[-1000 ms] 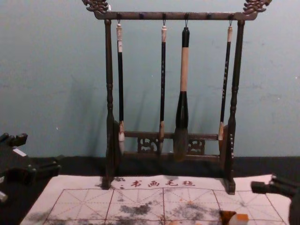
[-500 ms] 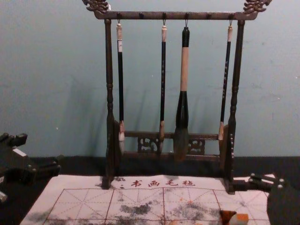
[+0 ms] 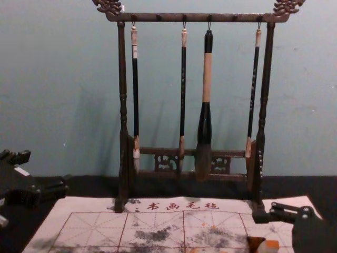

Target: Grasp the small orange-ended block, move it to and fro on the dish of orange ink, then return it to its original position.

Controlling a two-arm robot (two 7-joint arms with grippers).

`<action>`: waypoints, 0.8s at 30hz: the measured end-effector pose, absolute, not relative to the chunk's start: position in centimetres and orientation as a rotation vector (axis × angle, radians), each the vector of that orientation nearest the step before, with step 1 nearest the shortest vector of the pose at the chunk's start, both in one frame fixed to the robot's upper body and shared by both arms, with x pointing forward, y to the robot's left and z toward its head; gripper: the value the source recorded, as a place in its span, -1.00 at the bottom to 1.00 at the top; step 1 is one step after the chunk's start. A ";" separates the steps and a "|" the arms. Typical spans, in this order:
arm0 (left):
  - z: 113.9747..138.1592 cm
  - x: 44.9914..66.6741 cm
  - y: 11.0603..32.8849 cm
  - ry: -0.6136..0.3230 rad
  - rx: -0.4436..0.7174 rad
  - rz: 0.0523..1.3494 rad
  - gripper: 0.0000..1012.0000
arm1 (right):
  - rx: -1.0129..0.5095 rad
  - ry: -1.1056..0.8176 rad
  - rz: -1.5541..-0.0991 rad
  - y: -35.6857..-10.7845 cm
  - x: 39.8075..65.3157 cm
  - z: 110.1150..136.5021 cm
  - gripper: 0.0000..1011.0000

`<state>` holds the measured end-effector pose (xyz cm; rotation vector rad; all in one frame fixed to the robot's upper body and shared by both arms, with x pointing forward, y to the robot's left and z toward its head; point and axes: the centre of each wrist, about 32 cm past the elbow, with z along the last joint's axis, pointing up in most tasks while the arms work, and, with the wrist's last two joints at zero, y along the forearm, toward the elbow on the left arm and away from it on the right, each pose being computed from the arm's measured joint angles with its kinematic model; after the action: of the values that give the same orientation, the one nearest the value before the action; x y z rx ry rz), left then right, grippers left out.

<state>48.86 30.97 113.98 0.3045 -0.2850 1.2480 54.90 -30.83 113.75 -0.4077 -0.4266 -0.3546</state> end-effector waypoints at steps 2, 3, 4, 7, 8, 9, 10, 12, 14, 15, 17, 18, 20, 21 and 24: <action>114.0 48.9 31.0 -0.285 0.305 1.248 0.98 | -0.410 -0.425 -0.348 -30.9 54.9 113.8 0.98; 114.0 48.9 31.0 -0.285 0.304 1.248 0.98 | -0.410 -0.424 -0.346 -30.9 55.0 113.8 0.98; 114.0 48.9 31.0 -0.285 0.304 1.248 0.98 | -0.409 -0.423 -0.344 -30.9 55.0 113.8 0.98; 114.0 48.9 31.0 -0.285 0.305 1.248 0.98 | -0.407 -0.417 -0.340 -31.0 55.1 113.9 0.98; 114.0 48.9 31.0 -0.285 0.305 1.248 0.98 | -0.406 -0.415 -0.339 -31.1 55.1 113.9 0.98; 114.0 48.9 31.0 -0.285 0.305 1.248 0.98 | -0.405 -0.412 -0.338 -31.1 55.1 114.0 0.98; 114.0 48.9 31.0 -0.285 0.305 1.248 0.98 | -0.404 -0.407 -0.338 -31.1 55.1 114.0 0.98; 114.0 48.9 31.0 -0.285 0.304 1.248 0.98 | -0.403 -0.403 -0.337 -31.1 55.1 114.1 0.98; 114.0 48.9 31.0 -0.285 0.305 1.248 0.98 | -0.402 -0.394 -0.337 -31.2 55.2 114.1 0.98; 114.0 48.9 31.0 -0.285 0.305 1.248 0.98 | -0.401 -0.390 -0.337 -31.2 55.2 114.2 0.98; 114.0 48.9 31.0 -0.285 0.304 1.248 0.98 | -0.401 -0.382 -0.337 -31.3 55.3 114.2 0.98; 114.0 48.9 31.0 -0.285 0.305 1.248 0.98 | -0.401 -0.380 -0.337 -31.3 55.3 114.3 0.98; 114.0 48.9 31.0 -0.285 0.304 1.248 0.98 | -0.403 -0.374 -0.336 -31.3 55.4 114.3 0.98; 114.0 48.9 31.0 -0.285 0.305 1.248 0.98 | -0.404 -0.372 -0.336 -31.4 55.4 114.3 0.98; 114.0 48.9 31.0 -0.285 0.305 1.248 0.98 | -0.409 -0.365 -0.331 -31.4 55.5 114.4 0.98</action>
<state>48.86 30.97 113.98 0.3045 -0.2850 1.2480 55.45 -31.41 114.39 -0.4092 -0.3652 -0.3309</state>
